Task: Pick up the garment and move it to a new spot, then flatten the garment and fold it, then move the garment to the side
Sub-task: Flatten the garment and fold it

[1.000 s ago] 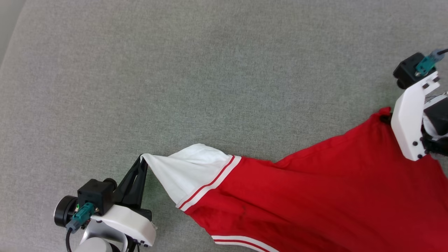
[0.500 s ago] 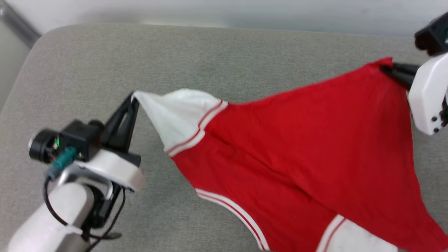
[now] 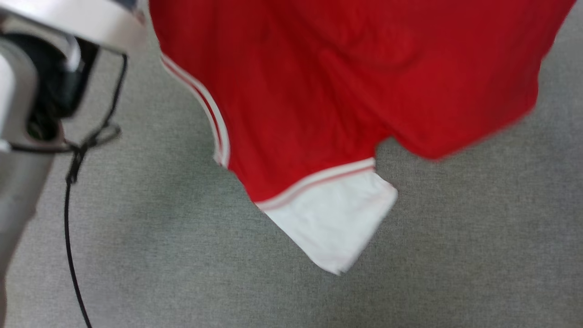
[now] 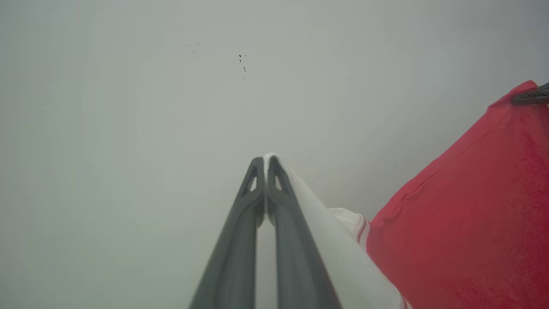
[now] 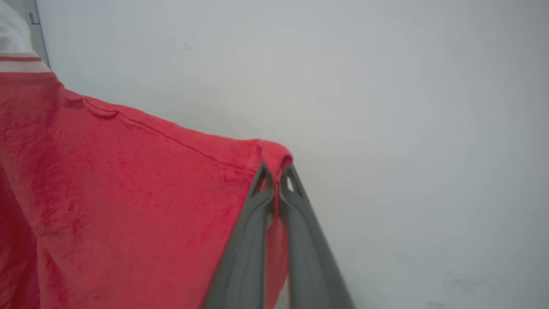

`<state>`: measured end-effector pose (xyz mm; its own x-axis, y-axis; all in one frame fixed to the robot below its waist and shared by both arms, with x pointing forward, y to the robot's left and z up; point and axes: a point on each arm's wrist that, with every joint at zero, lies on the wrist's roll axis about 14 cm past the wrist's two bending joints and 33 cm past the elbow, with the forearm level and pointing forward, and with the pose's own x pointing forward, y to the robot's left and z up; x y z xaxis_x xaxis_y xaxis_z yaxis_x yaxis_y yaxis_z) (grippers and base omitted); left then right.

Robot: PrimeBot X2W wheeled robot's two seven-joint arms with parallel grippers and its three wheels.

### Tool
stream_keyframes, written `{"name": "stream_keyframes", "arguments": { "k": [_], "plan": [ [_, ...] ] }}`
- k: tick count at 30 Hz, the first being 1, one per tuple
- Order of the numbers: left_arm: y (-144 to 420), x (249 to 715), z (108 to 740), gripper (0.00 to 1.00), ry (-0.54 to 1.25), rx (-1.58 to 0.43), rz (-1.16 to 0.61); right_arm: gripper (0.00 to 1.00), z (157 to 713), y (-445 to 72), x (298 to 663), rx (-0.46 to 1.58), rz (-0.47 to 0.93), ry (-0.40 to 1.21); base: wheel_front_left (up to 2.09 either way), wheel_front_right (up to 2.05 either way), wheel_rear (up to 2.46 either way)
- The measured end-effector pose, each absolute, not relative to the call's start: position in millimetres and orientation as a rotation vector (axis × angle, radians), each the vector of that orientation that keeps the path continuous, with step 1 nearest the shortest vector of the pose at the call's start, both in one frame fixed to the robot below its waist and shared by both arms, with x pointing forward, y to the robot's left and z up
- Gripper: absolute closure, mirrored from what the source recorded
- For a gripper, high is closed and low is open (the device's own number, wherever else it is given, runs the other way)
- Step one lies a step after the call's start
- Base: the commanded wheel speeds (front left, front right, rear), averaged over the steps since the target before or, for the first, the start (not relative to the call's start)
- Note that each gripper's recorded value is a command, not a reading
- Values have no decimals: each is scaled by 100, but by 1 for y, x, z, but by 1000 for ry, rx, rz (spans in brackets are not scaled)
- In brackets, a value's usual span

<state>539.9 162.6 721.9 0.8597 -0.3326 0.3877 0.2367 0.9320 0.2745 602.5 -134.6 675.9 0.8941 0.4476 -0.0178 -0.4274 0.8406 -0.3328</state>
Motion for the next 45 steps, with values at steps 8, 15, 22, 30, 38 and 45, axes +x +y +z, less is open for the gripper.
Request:
{"name": "stream_keyframes", "arguments": {
  "k": [8,15,22,30,38,45],
  "plan": [
    [160,595,787,100,-575,284,-298,100,719,-127,651,-348,386,-195,0,0,0],
    [154,628,827,100,-649,317,-294,100,745,-124,684,-418,334,-275,0,0,0],
    [164,652,831,100,-645,344,-264,100,743,-125,708,-456,319,-295,0,0,0],
    [178,685,752,100,-479,307,-266,100,671,-116,731,-453,366,-165,0,0,0],
    [192,677,645,100,-285,218,-275,100,568,-113,710,-404,452,27,0,0,0],
    [201,624,542,100,-79,159,-279,100,497,-111,657,-365,540,171,0,0,0]
  ]
}}
